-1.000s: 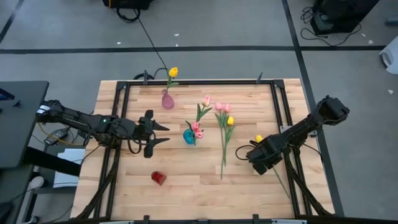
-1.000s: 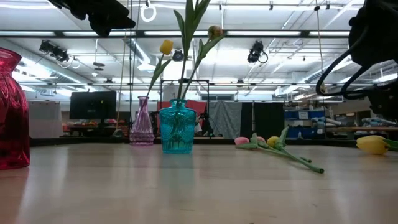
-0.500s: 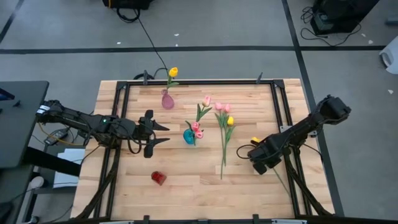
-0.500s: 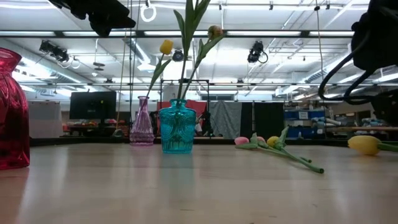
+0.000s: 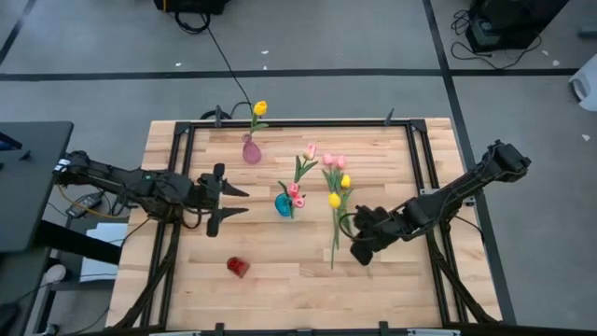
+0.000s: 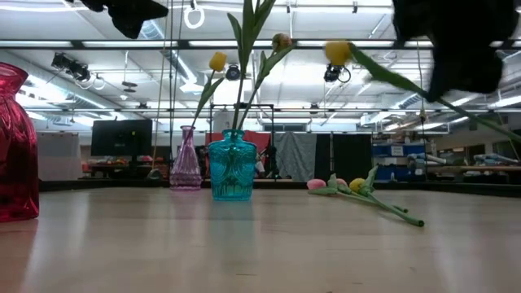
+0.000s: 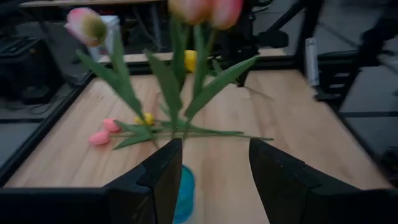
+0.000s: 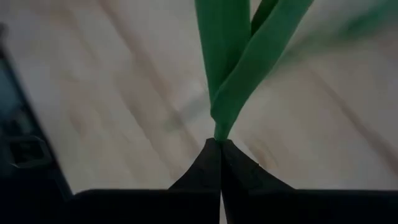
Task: Sort flowers into vase by color
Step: Put the yellow flower into the purple flower vase
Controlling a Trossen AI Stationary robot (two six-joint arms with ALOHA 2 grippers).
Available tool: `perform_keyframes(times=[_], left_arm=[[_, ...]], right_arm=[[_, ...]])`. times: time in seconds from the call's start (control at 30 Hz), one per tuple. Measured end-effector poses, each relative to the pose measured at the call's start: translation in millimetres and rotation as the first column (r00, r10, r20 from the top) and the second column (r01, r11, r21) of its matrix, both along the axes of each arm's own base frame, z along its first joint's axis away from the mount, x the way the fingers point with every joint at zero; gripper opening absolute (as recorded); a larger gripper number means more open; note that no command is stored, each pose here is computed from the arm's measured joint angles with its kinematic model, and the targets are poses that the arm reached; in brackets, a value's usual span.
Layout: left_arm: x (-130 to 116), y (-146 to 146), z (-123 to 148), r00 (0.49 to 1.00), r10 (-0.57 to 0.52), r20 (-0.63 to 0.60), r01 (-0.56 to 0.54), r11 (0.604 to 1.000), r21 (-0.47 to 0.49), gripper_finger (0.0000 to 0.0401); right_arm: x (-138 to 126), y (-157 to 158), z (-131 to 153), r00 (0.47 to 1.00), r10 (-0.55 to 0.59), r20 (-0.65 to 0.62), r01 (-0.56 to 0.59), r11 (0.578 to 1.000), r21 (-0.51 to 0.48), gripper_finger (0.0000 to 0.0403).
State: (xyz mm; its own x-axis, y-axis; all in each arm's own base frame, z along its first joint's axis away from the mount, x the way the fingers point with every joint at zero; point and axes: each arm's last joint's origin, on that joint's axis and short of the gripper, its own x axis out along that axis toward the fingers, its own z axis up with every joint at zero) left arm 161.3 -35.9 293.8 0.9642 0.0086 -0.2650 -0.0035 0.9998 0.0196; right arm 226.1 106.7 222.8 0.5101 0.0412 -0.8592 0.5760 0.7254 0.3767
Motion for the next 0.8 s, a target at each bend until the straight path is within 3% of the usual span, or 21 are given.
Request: perform_keyframes(times=[0.13,0.3,0.47,0.57,0.67,0.8], left_arm=[[-6.5,0.0,2.4,0.999,-0.053,0.006,0.053,0.998,-0.020,0.0193],[-13.4,-4.8,-1.5,0.990,-0.137,-0.045,0.136,0.990,-0.032,0.0193],[-18.4,-16.6,-4.8,0.941,-0.328,-0.081,0.323,0.944,-0.069,0.0193],[-20.3,-23.2,-2.6,0.919,-0.390,-0.058,0.385,0.919,-0.083,0.0193],[-20.9,-26.0,-1.1,0.929,-0.369,-0.041,0.365,0.928,-0.073,0.0193],[-19.8,-22.9,-0.2,0.972,-0.232,-0.028,0.231,0.973,-0.022,0.0193]], right_arm=[[25.9,12.4,15.2,0.973,0.105,0.206,-0.084,0.991,-0.108,0.0005],[63.1,31.7,25.8,0.850,0.292,0.438,-0.215,0.952,-0.217,0.0005],[90.6,47.2,35.3,0.791,0.414,0.451,-0.271,0.897,-0.349,0.0005],[106.6,55.7,46.1,0.756,0.471,0.455,-0.279,0.860,-0.427,0.0005],[123.2,60.8,52.2,0.738,0.511,0.441,-0.266,0.821,-0.506,0.0005],[152.0,51.6,58.8,0.738,0.522,0.428,-0.214,0.783,-0.585,0.0005]])
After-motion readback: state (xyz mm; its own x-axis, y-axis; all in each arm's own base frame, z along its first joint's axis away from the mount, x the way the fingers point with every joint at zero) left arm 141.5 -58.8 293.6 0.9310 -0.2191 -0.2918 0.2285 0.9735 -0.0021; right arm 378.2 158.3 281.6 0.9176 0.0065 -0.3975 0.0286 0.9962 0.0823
